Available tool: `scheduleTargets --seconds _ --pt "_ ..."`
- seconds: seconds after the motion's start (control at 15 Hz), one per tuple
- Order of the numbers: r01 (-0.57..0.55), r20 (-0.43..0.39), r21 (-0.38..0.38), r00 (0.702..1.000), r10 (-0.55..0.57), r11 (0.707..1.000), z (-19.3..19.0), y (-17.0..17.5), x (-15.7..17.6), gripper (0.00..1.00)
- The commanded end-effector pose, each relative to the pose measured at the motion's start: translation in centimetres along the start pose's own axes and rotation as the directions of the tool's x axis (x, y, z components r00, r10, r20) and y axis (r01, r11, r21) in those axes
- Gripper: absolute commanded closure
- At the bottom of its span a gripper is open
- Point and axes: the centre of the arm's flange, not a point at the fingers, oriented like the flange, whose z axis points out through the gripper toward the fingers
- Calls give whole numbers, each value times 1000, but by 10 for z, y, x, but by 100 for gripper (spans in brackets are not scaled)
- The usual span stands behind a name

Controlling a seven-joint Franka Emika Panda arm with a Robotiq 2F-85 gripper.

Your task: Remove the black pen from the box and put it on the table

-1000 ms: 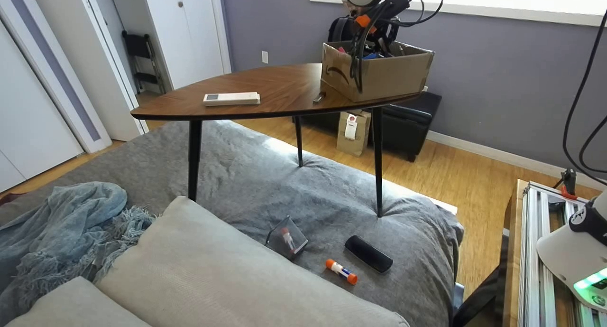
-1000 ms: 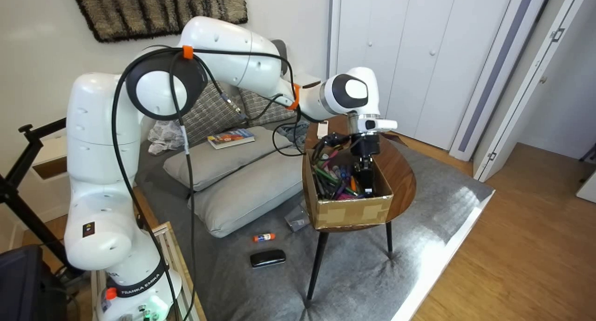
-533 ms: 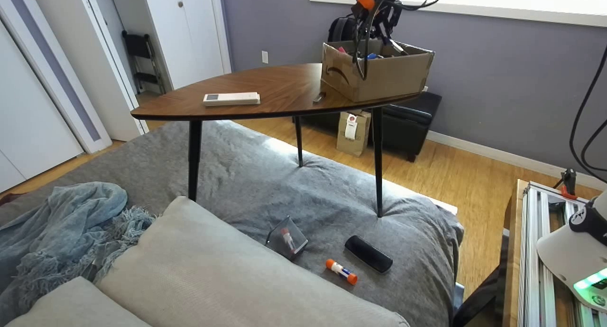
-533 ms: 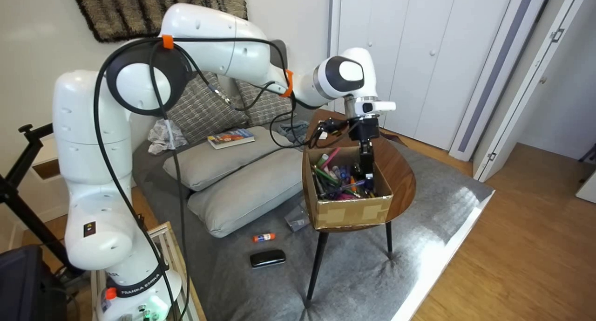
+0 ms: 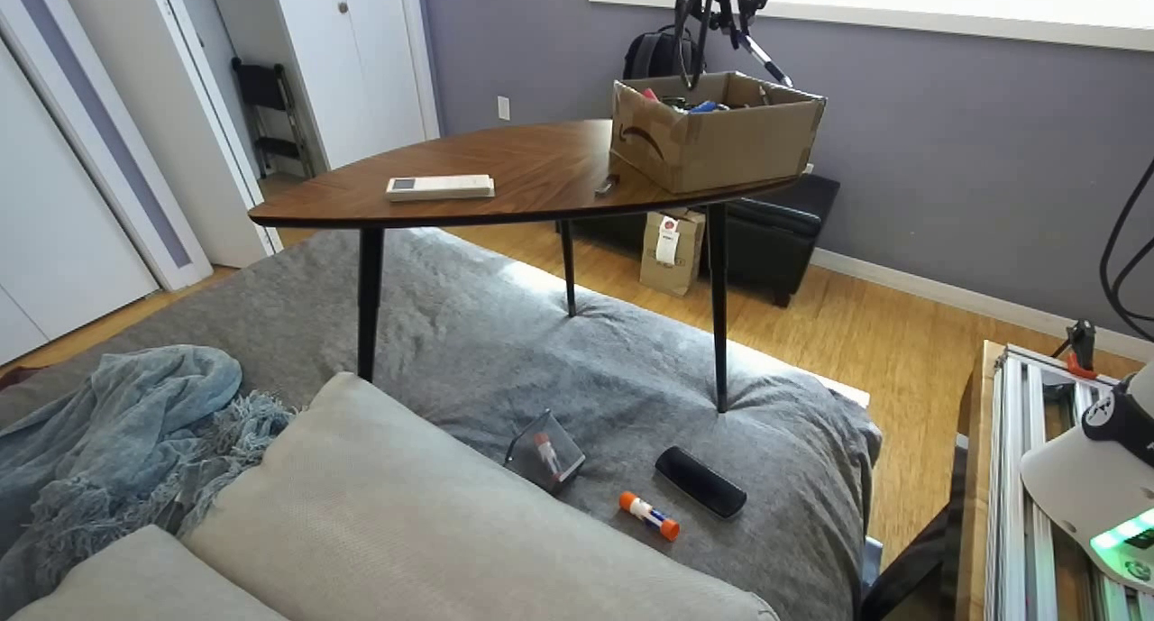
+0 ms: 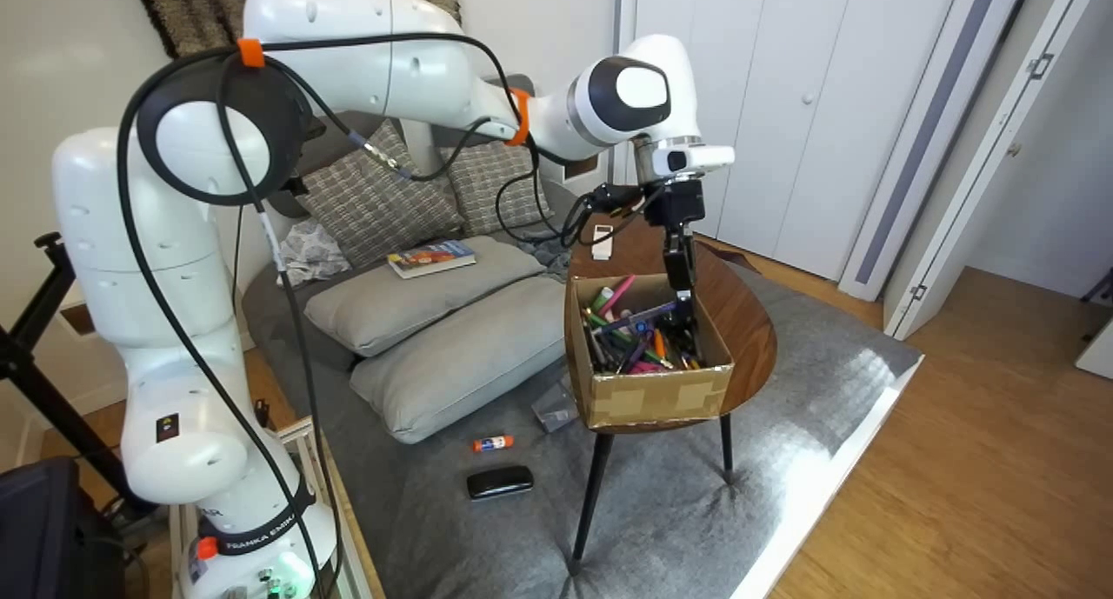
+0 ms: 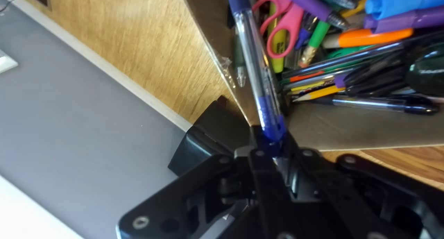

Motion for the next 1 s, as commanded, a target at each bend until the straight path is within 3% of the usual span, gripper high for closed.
scheduleTargets --seconds 0.0,0.4,0.47,0.53,0.93 --pt "-62 127 144 991 43 988 -20 22 -1 97" --pt "-243 335 319 933 130 916 -50 41 13 97" --pt "-187 274 270 955 111 944 -38 31 7 97" --pt "-194 277 280 954 114 940 -40 34 9 88" --pt "-187 281 270 953 109 944 -35 29 7 88"
